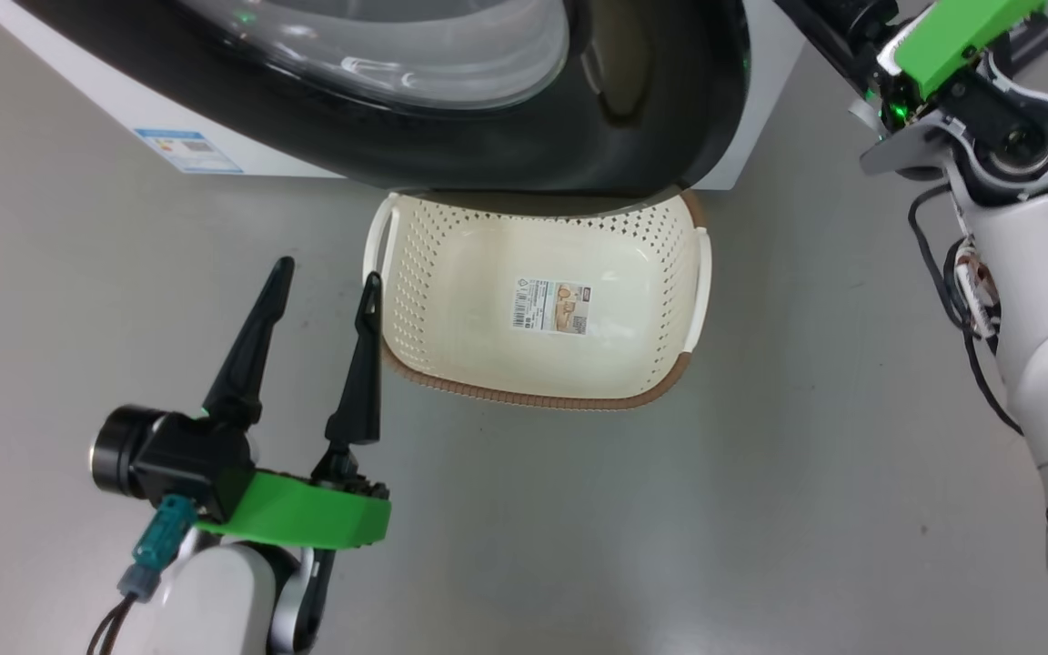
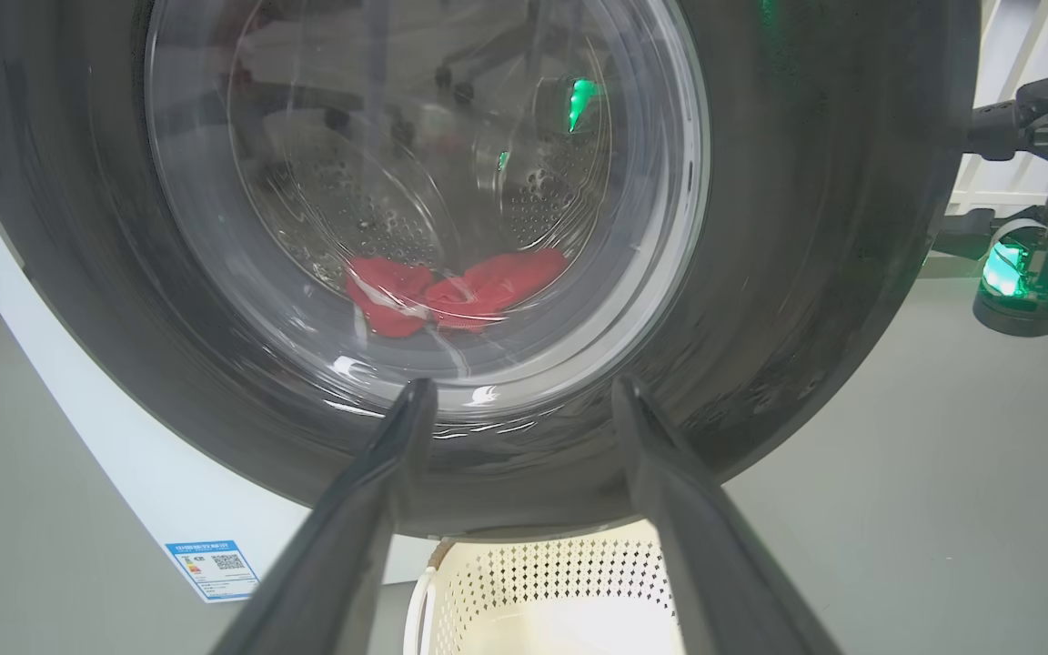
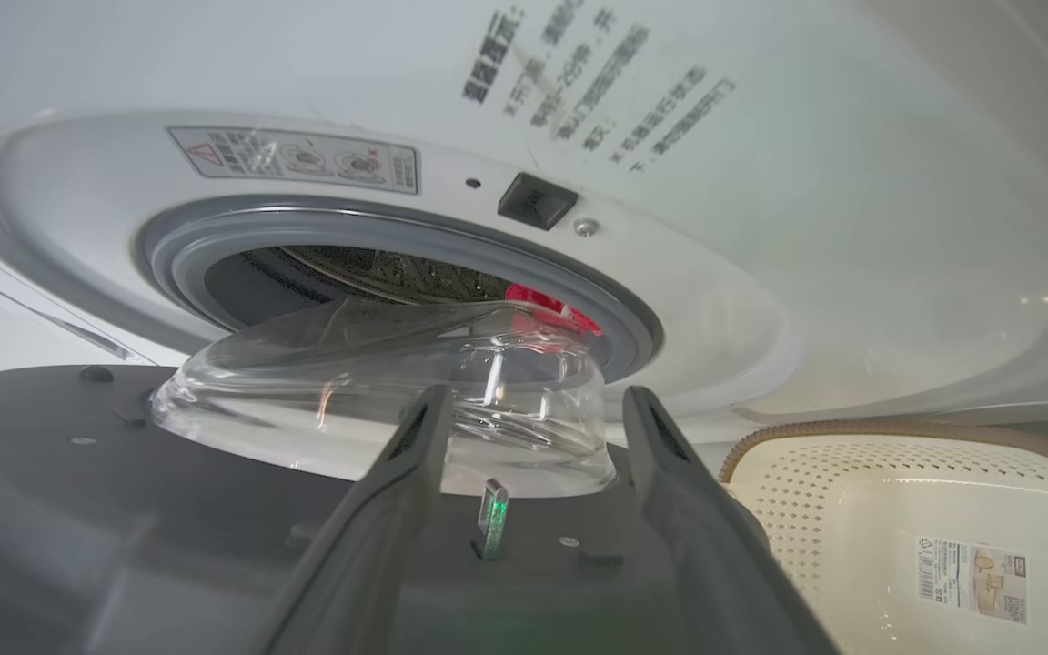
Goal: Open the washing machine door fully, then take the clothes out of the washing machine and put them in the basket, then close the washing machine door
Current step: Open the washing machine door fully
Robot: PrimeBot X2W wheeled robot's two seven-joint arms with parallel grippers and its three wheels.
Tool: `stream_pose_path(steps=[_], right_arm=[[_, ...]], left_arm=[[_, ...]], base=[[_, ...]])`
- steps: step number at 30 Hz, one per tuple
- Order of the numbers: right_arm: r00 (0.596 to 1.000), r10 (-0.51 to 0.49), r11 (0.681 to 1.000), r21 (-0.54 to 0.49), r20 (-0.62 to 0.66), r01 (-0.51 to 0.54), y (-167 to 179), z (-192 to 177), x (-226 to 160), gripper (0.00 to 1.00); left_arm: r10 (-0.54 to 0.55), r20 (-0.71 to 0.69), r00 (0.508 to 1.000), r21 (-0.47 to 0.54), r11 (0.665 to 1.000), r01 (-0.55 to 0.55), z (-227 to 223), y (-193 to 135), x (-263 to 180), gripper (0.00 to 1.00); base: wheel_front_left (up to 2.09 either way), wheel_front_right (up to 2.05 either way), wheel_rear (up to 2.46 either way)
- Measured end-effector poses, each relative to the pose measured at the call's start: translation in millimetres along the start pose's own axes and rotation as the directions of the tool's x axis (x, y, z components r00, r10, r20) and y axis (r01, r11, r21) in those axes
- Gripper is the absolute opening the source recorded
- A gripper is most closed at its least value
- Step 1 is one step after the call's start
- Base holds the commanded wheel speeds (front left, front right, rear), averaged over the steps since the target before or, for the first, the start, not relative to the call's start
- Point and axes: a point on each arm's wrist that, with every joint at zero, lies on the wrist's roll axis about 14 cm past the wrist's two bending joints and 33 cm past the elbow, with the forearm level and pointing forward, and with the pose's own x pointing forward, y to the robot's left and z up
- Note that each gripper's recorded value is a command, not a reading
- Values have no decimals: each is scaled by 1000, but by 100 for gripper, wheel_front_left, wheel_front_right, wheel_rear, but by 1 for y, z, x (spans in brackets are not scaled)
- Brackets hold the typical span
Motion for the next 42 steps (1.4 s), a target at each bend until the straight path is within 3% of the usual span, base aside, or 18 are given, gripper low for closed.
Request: stream_pose_path(steps=[5, 10, 16, 20, 28, 33, 42], right_arm=[[974, -73, 994, -65, 216, 89, -26, 25, -21, 100], [928, -106, 952, -233, 358, 198, -46, 32, -46, 100], [887, -54, 837, -464, 458, 291, -54, 30, -72, 100], [894, -47, 743, -583, 446, 330, -63, 21, -84, 100], [845, 69, 601, -698, 530, 389, -40, 38, -115, 100], [822, 82, 558, -710, 563, 430, -41, 22, -135, 100], [769, 98, 535, -685, 631, 494, -39, 18, -167, 100]], left_arm=[[-1, -12, 1000, -11, 1000, 1, -5, -2, -2, 100], [-4, -3, 1000, -22, 1000, 4, -4, -5, 2, 100], [-14, 3, 1000, -39, 999, 14, -2, -9, 4, 100], [-12, 6, 1000, -46, 999, 12, -1, -10, 6, 100], [-3, 10, 1000, -63, 998, 4, -1, -8, 7, 100], [3, 26, 1000, -72, 997, -1, 4, -7, 8, 100], [6, 44, 999, -73, 997, -2, 10, -6, 7, 100]], base=[[0, 0, 0], [0, 0, 0], [0, 0, 0], [0, 0, 0], [0, 0, 0], [0, 0, 0], [0, 0, 0]])
